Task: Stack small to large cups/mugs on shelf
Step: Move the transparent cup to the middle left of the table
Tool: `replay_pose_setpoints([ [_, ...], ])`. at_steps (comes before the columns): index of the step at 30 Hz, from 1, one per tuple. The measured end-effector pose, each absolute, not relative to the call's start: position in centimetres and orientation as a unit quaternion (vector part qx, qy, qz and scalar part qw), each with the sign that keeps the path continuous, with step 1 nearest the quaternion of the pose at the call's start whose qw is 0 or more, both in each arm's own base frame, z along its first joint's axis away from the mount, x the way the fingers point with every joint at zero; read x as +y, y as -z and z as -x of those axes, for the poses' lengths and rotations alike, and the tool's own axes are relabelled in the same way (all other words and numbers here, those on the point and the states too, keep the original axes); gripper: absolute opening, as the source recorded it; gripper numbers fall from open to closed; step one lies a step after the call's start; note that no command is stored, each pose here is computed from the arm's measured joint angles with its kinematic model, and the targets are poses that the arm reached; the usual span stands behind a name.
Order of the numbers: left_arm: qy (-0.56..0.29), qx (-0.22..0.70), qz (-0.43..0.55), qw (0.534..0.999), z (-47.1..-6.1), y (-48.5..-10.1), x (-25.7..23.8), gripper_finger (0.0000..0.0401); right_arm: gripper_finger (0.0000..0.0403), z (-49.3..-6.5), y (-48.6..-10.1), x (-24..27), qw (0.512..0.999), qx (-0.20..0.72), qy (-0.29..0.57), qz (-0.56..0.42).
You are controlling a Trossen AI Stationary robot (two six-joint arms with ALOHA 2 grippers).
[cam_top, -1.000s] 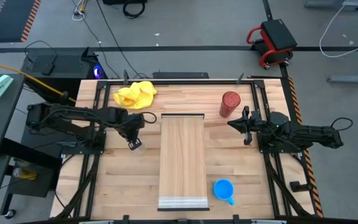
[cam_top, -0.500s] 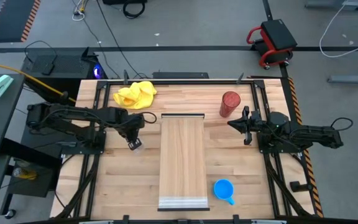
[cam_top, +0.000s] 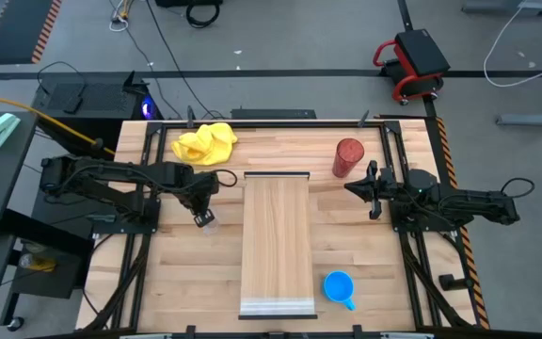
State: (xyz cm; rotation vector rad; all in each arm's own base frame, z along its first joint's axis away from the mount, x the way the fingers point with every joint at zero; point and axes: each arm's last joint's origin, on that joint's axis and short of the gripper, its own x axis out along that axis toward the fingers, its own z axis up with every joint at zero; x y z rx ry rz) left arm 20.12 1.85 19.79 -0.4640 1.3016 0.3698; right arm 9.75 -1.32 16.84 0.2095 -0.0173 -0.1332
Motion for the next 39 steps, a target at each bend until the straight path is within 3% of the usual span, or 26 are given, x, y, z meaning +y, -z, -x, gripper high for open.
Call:
replay_pose_setpoints([
  [28, -0.169, 0.595, 0.213, 0.756, -20.1, -19.8, 1.9, 0.0028, 0.0013, -9.8, -17.0, -1.3, 0.99, -0.017, 0.065, -0.126],
  [39, -0.168, 0.595, 0.212, 0.757, -20.1, -19.8, 1.8, 0.004, 0.0013, -9.0, -20.4, -1.2, 0.958, -0.201, 0.022, -0.203],
])
